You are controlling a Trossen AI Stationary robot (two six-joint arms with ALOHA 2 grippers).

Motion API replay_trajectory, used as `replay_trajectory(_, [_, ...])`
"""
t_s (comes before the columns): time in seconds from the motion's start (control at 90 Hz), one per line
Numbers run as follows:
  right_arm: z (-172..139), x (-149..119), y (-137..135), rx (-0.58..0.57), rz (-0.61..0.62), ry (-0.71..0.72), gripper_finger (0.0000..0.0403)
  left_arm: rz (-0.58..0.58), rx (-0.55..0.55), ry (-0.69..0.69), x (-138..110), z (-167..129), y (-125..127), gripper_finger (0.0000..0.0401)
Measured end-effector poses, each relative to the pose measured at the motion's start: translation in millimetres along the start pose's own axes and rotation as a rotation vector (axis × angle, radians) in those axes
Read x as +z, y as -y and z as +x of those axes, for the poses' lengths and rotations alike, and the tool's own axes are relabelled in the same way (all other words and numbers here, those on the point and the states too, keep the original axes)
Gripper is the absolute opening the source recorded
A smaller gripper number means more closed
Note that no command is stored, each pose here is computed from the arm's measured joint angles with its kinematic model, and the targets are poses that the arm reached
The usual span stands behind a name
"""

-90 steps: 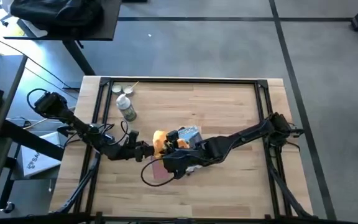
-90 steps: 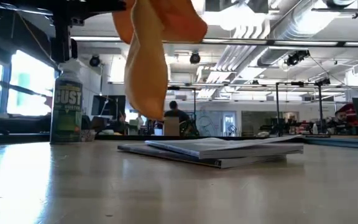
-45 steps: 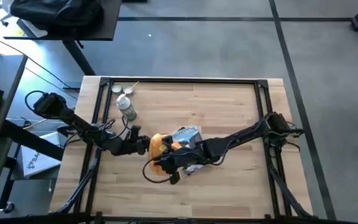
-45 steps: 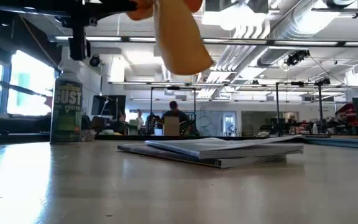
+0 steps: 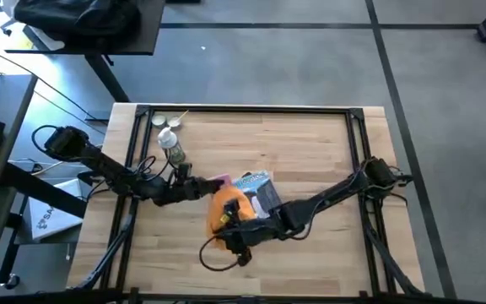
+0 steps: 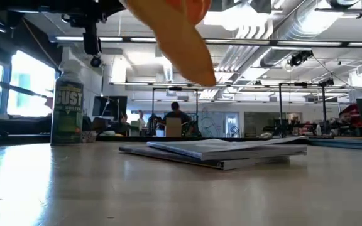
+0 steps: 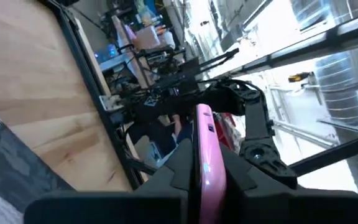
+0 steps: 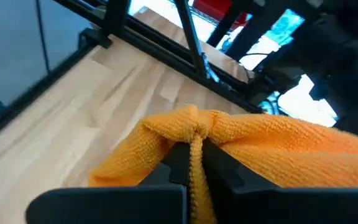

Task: Apply microfiber cloth
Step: Wipe the front and back of the cellphone using the orange microfiber cloth

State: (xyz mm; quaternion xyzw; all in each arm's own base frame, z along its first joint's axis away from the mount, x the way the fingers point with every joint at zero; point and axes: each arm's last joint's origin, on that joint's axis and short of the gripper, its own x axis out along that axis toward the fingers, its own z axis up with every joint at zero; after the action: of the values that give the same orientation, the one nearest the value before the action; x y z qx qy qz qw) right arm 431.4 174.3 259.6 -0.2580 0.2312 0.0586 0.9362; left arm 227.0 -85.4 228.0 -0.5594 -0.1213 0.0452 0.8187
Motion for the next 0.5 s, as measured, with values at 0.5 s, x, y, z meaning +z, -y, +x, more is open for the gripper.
replay_trajectory(0.5, [-26, 13, 50, -0.123, -0.055, 0.041, 0.0, -0.025, -0.068, -0.113, -18, -15, 12, 0.0012])
